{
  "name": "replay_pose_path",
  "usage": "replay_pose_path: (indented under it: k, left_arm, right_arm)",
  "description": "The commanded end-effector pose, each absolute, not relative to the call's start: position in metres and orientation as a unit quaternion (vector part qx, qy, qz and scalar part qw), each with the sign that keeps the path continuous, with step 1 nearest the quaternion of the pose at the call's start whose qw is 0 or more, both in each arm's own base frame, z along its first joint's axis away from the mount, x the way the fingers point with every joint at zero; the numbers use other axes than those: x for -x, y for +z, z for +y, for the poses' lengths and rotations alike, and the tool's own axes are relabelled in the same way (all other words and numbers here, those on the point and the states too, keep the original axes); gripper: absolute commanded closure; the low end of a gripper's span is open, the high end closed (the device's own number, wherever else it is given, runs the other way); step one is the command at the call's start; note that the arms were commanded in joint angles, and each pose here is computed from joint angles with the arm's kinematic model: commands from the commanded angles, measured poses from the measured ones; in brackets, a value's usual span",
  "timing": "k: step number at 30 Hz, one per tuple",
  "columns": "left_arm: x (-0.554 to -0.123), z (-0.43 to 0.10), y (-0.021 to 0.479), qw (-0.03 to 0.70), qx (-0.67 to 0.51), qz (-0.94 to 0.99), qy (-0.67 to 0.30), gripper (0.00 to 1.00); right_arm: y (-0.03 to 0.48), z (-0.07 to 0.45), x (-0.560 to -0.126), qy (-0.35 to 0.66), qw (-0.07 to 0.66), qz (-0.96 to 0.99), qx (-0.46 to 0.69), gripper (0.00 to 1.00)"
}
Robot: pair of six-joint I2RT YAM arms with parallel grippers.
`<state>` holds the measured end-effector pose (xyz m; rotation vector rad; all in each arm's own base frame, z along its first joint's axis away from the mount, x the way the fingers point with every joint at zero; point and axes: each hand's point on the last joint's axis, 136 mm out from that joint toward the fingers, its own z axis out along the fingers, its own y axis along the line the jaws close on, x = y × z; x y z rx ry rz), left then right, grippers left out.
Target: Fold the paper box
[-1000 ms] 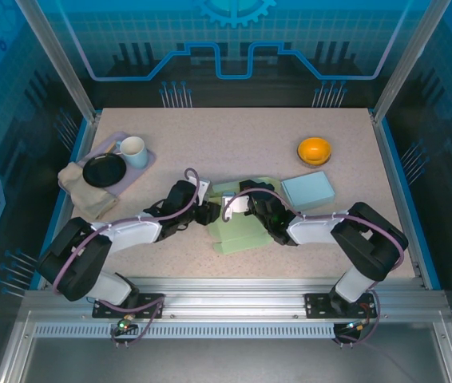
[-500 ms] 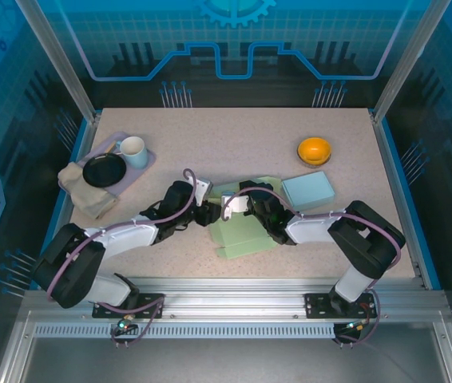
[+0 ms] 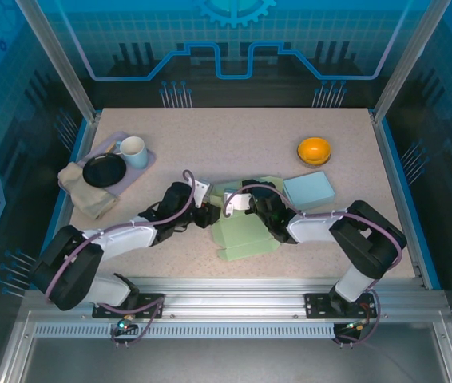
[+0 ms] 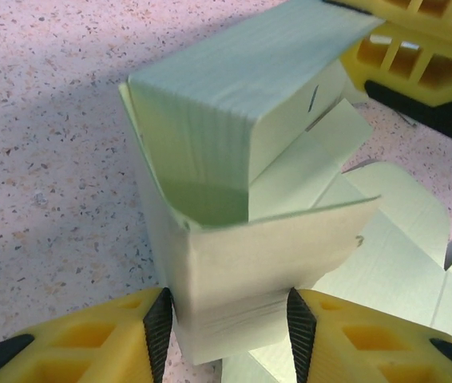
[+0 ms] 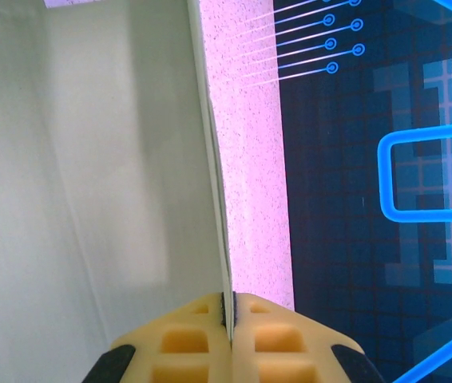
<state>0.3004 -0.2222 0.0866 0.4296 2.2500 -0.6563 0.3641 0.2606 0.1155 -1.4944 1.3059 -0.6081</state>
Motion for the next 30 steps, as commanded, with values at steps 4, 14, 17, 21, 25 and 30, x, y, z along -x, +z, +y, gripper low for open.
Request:
replay_pose_path:
  k: [4, 14, 17, 21, 25, 30]
  left_arm:
    - [-0.298, -0.225, 0.082, 0.369, -0.167, 0.875, -0.267, 0.54]
    - [-0.312, -0.235, 0.085, 0.372, -0.155, 0.873, -0.274, 0.55]
    - [-0.317, -0.234, 0.084, 0.378, -0.141, 0.875, -0.266, 0.53]
    - [-0.324, -0.231, 0.086, 0.391, -0.12, 0.875, -0.259, 0.52]
    - [-0.336, -0.218, 0.078, 0.4, -0.086, 0.887, -0.213, 0.53]
    - [-0.346, -0.213, 0.073, 0.407, -0.065, 0.891, -0.188, 0.53]
  right_arm:
    - [0.122, 0.264, -0.358, -0.233, 0.522, 0.544, 0.614, 1.0]
    - [0.119, 0.271, -0.345, -0.236, 0.522, 0.534, 0.622, 1.0]
    - [0.118, 0.272, -0.341, -0.234, 0.521, 0.533, 0.624, 1.0]
    - [0.112, 0.273, -0.337, -0.235, 0.517, 0.533, 0.627, 1.0]
    - [0.108, 0.276, -0.332, -0.234, 0.514, 0.532, 0.631, 1.0]
    - [0.108, 0.277, -0.329, -0.227, 0.515, 0.537, 0.629, 1.0]
